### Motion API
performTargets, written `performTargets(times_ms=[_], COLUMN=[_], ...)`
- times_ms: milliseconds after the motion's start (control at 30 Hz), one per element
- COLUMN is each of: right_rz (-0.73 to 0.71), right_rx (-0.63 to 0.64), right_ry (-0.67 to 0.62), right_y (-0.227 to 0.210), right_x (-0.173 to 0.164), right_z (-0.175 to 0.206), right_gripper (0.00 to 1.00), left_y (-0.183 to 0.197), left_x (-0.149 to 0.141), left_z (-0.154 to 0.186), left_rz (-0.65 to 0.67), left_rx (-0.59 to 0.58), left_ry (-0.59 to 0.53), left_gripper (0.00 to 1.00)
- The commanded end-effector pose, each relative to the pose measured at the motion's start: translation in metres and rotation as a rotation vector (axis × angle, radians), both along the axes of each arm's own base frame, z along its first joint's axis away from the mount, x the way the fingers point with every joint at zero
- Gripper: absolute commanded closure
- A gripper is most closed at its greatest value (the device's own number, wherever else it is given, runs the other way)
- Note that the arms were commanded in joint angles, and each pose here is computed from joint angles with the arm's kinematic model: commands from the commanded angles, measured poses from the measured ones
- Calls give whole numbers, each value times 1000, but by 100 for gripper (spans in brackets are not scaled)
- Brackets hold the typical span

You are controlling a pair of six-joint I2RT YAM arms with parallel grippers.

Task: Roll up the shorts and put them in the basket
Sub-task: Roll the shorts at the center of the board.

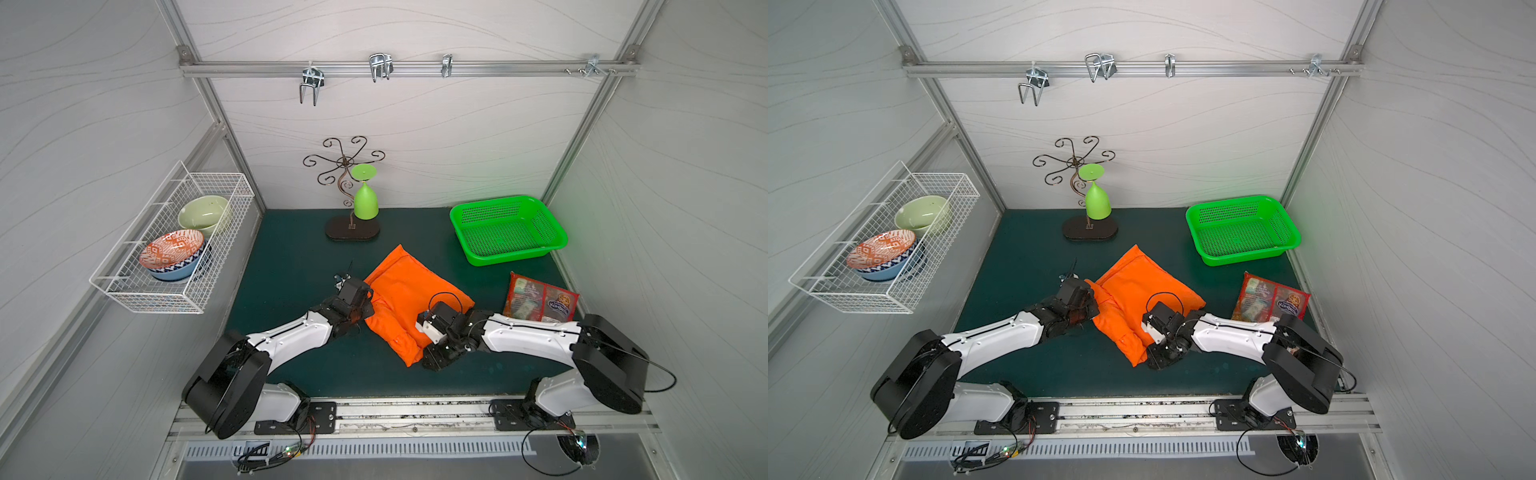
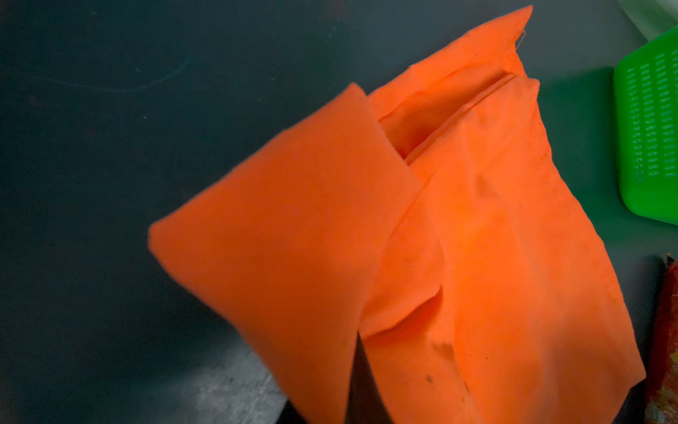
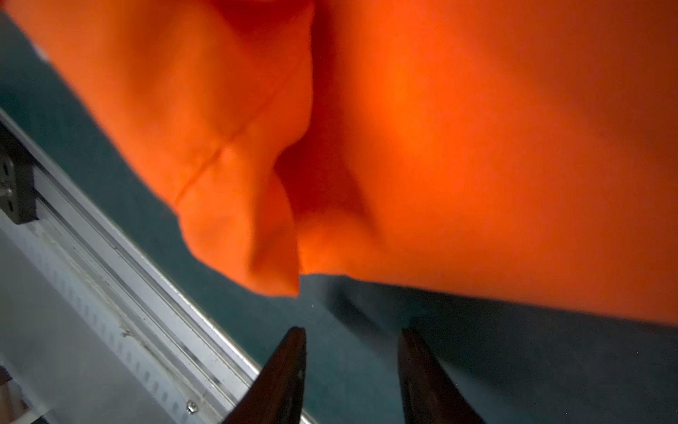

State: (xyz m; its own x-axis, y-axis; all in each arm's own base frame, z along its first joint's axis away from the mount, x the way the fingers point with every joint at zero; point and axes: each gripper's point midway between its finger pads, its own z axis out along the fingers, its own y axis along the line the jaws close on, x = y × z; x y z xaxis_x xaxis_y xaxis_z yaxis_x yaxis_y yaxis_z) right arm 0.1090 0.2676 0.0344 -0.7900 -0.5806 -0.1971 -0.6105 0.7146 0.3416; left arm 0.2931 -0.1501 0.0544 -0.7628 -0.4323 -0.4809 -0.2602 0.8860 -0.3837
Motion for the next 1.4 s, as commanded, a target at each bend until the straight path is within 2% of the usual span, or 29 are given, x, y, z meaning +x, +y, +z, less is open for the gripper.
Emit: performTargets(times_ms=[0,200,467,667,1100,1167,1200,1300,1367], right_rz=[10,92,287,328,291,273,262,240,230], right_rx=[-59,16,20,34,-112,-151,-163,-143,-75], right_ry=[-167,-428,-607,-637,-637,-643,-641,-579,-500], right_y=[-10,19,81,111,119,115,113,108,108], right_x=[13,23,19,17,30,35,37,37,34], right_z=[31,79,85,67,18,11,8,1,-1], right_gripper=[52,40,35,30,31,35,41,72,83], left_y=[4,-1,-10,-13,-14,-15,-15,-15,-13], left_x=[3,-3,-9,-12,-15,-15,-15,-14,-13], left_z=[14,18,20,18,19,18,18,19,18], left_rz=[-1,-17,-28,-30,-32,-33,-34,-32,-23], left_rx=[49,44,29,0,-33,-41,-45,-51,-62], left_ry=[-5,73,194,240,272,278,283,289,298], left_gripper=[100,100,100,100,100,100,100,100,100])
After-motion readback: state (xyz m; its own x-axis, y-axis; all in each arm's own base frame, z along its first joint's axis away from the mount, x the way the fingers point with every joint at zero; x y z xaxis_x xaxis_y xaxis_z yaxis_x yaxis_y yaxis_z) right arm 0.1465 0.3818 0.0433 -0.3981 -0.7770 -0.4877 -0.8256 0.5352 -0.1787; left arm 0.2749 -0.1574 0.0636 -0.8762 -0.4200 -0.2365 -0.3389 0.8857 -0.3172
